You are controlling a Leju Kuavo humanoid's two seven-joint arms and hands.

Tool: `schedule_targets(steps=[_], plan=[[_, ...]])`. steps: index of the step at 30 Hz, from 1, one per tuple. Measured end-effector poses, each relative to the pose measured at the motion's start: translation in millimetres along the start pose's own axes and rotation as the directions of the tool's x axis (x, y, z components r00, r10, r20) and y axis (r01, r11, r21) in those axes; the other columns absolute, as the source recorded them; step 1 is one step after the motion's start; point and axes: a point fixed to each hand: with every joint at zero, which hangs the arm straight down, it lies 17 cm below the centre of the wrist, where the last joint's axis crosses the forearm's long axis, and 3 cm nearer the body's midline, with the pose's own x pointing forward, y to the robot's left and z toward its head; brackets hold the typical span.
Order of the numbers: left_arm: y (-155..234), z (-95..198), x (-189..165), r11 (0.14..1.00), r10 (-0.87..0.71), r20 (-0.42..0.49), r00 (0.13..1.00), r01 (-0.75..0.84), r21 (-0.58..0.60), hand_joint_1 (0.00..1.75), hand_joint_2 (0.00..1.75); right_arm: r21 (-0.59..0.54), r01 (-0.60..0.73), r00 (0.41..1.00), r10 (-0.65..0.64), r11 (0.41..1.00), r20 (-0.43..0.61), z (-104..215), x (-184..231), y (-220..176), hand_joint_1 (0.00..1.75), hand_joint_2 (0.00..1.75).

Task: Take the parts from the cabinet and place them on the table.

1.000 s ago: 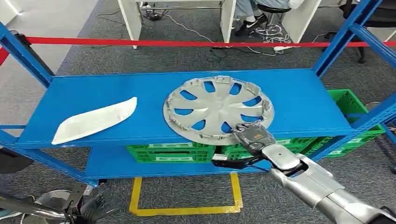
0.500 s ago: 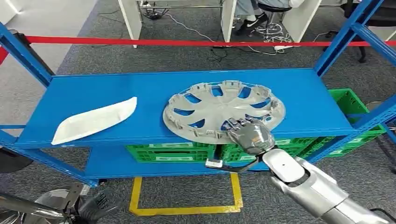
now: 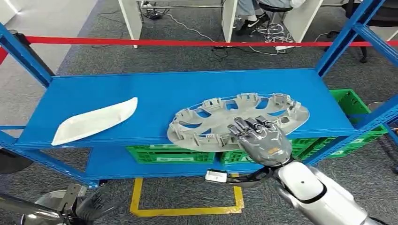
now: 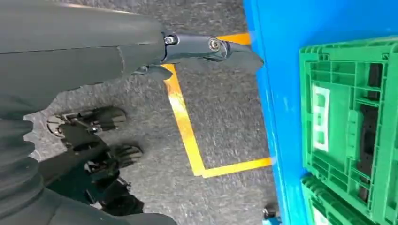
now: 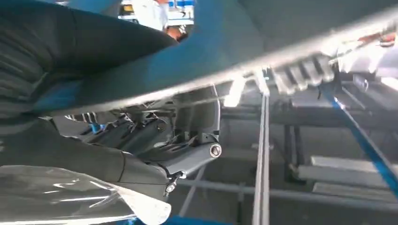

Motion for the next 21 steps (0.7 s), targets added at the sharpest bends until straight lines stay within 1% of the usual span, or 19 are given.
schedule_targets(steps=[4,10,14,15,21], plan=[[5.3,3.0,-1.5,1.000,0.010,0.003,1.000,-0.010,0.023,0.00,1.75,-0.044,0.027,0.999,-0.028,0.999,-0.024,6.4,1.2,-21.3,1.75,1.75],[2.7,4.8,11.7,1.000,0.003,0.047,0.999,-0.004,0.021,0.00,1.75,-0.083,0.088,0.994,-0.093,0.993,-0.063,16.0,-2.3,-44.1,1.75,1.75],[-1.7,6.4,26.1,1.000,-0.010,0.096,0.995,0.009,0.008,0.00,1.75,-0.090,0.249,0.959,-0.259,0.964,-0.114,20.2,-9.3,-50.3,1.75,1.75],[-2.8,6.4,29.4,1.000,-0.011,0.105,0.994,0.010,0.005,0.00,1.75,-0.094,0.266,0.953,-0.276,0.959,-0.120,21.1,-10.0,-52.4,1.75,1.75],[-6.3,6.6,39.9,1.000,-0.014,0.133,0.991,0.014,-0.001,0.00,1.75,-0.109,0.281,0.948,-0.293,0.954,-0.124,22.5,-10.4,-60.9,1.75,1.75]])
